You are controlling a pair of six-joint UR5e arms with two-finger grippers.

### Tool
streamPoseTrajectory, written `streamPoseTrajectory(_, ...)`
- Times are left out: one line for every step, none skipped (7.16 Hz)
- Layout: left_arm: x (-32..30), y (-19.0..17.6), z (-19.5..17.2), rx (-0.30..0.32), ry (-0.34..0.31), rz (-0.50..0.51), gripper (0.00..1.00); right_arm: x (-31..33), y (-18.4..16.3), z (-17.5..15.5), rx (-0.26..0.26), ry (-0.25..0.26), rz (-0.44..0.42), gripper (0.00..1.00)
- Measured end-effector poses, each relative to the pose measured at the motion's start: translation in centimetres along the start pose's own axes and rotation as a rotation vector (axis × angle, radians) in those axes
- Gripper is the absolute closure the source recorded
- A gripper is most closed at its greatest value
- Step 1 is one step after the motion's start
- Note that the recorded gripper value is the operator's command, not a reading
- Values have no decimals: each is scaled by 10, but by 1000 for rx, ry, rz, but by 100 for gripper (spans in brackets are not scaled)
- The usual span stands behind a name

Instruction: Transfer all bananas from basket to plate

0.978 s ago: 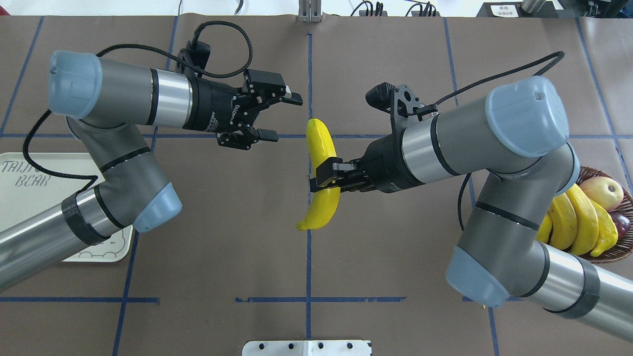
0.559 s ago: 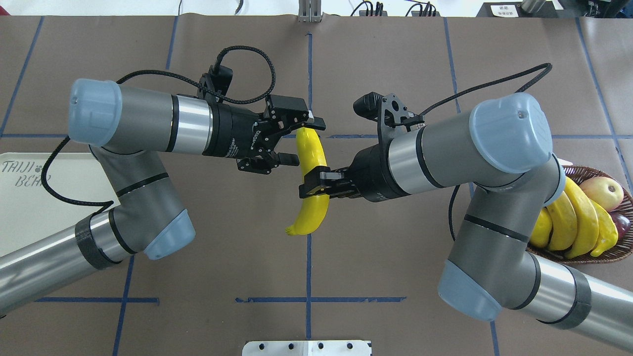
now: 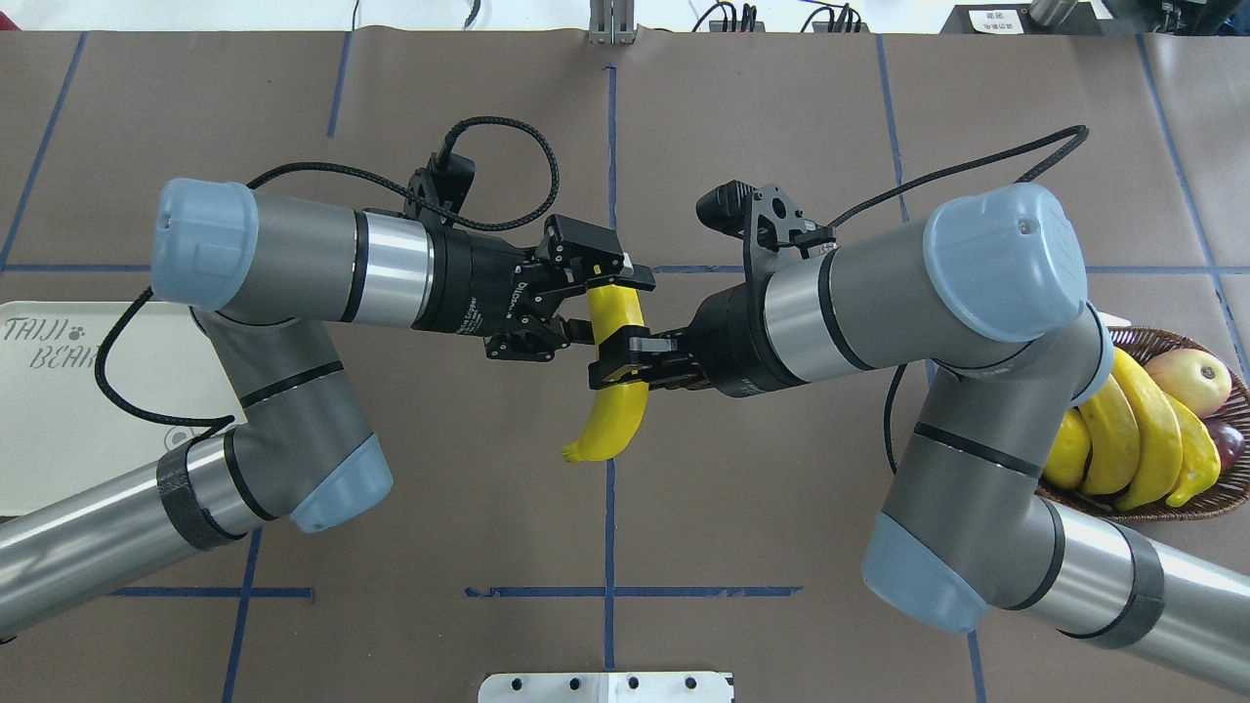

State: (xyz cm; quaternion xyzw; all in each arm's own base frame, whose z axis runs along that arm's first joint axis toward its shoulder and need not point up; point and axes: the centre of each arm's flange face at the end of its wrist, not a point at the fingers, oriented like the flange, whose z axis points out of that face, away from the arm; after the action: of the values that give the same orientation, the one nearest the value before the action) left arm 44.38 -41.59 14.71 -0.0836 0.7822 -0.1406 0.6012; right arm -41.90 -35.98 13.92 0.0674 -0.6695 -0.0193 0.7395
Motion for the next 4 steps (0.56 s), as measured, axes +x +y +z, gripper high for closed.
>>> streamPoseTrajectory(-3,-1,-1,1,-3,3,100,0,0,0,0,1,2,1)
streamPoseTrajectory(-4,-2,-1,3,-6,4,100,0,0,0,-1,2,4,0)
streamPoseTrajectory(-5,-3,-2,5,-7,3,100,0,0,1,-2,2,7,0)
streamPoseTrajectory(-5,-3,-4,6,-7,0,100,0,0,1,-3,2,9,0)
